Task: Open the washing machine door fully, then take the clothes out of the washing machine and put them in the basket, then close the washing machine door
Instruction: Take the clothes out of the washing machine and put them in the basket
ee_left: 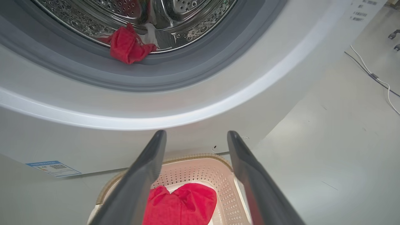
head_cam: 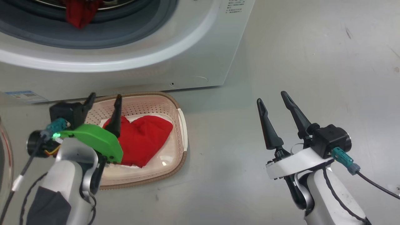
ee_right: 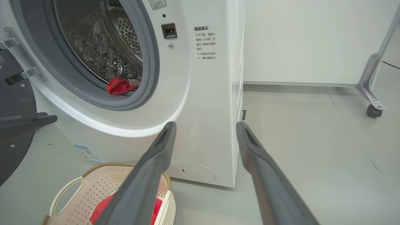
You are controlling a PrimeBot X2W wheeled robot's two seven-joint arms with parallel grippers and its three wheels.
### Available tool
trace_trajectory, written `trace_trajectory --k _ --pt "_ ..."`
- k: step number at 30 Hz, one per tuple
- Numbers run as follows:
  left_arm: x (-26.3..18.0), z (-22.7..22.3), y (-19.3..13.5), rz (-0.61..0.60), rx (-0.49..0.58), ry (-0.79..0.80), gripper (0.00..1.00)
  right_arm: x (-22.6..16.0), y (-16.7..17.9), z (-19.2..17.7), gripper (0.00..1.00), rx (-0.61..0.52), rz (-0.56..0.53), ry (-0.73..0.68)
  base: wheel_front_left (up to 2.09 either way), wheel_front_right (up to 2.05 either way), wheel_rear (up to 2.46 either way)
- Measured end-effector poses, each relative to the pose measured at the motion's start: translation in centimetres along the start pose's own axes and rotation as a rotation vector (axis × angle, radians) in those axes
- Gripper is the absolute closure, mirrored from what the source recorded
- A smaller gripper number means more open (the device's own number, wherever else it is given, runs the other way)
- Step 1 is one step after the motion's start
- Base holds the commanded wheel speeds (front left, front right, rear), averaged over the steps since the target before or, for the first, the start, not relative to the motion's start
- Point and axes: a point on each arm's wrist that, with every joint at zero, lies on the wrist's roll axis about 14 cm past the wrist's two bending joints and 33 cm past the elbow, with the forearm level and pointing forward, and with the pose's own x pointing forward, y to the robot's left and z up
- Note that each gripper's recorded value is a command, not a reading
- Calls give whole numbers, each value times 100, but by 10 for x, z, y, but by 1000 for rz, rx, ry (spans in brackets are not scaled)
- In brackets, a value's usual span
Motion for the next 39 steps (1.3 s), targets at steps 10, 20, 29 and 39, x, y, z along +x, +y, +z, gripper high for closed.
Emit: trace_trajectory --k 10,20,29,39 --pt "76 32 23 10 31 -5 0 26 -15 -13 0 26 -16 19 0 0 0" --pt "136 63 60 74 133 -33 0 33 -30 -26 0 54 -52 51 0 0 0" --pt "171 77 72 102 256 -16 0 26 -48 -27 0 63 -115 62 0 0 0" --pt "195 56 82 125 286 89 0 17 -58 -27 0 76 -155 76 0 0 0"
